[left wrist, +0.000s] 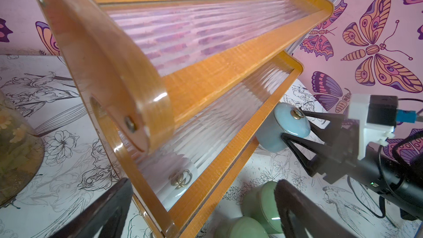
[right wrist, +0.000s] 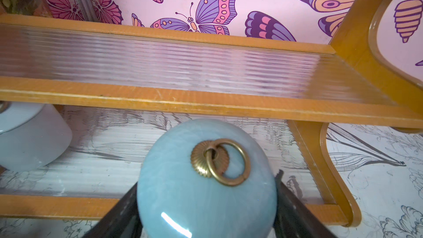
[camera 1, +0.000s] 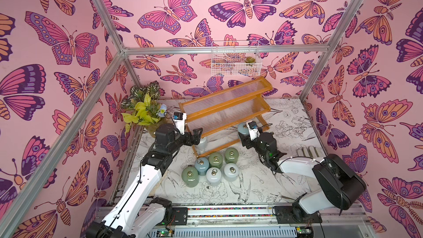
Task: Remove the tea canisters from the shelf
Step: Pick up the tea canister from the shelf, then place the tea canister at the center of the board, then pick up the tea canister from the shelf.
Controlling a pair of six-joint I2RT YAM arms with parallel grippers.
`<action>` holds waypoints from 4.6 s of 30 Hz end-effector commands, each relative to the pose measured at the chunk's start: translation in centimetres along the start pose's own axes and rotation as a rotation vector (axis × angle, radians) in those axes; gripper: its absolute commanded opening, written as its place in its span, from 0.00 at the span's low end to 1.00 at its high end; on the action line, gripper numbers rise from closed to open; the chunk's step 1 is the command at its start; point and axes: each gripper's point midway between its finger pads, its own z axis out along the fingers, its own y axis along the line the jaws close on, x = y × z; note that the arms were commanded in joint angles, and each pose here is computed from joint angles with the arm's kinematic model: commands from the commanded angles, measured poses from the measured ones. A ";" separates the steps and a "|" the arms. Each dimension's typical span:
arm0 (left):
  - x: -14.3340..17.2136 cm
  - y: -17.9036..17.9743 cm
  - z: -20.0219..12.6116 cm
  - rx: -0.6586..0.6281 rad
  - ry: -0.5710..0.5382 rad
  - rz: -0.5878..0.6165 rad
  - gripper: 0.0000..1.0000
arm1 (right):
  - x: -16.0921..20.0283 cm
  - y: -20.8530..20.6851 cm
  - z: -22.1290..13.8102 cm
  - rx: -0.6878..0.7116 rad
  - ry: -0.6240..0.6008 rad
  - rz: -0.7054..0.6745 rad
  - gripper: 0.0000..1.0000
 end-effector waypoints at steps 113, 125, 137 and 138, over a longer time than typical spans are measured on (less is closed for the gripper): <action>2.1 4.2 -0.7 -0.217 0.025 -0.093 1.00 | -0.7 23.4 11.9 -0.595 0.059 -0.065 0.99; 2.2 4.2 -0.9 -0.219 0.027 -0.095 1.00 | -1.6 22.6 13.1 -0.502 -0.012 -0.004 0.99; 2.4 4.3 -1.1 -0.228 0.038 -0.093 1.00 | -0.8 23.2 14.6 -0.494 0.039 -0.058 0.98; 2.5 4.2 -1.1 -0.226 0.039 -0.092 1.00 | -0.9 23.0 14.7 -0.483 0.041 -0.058 0.94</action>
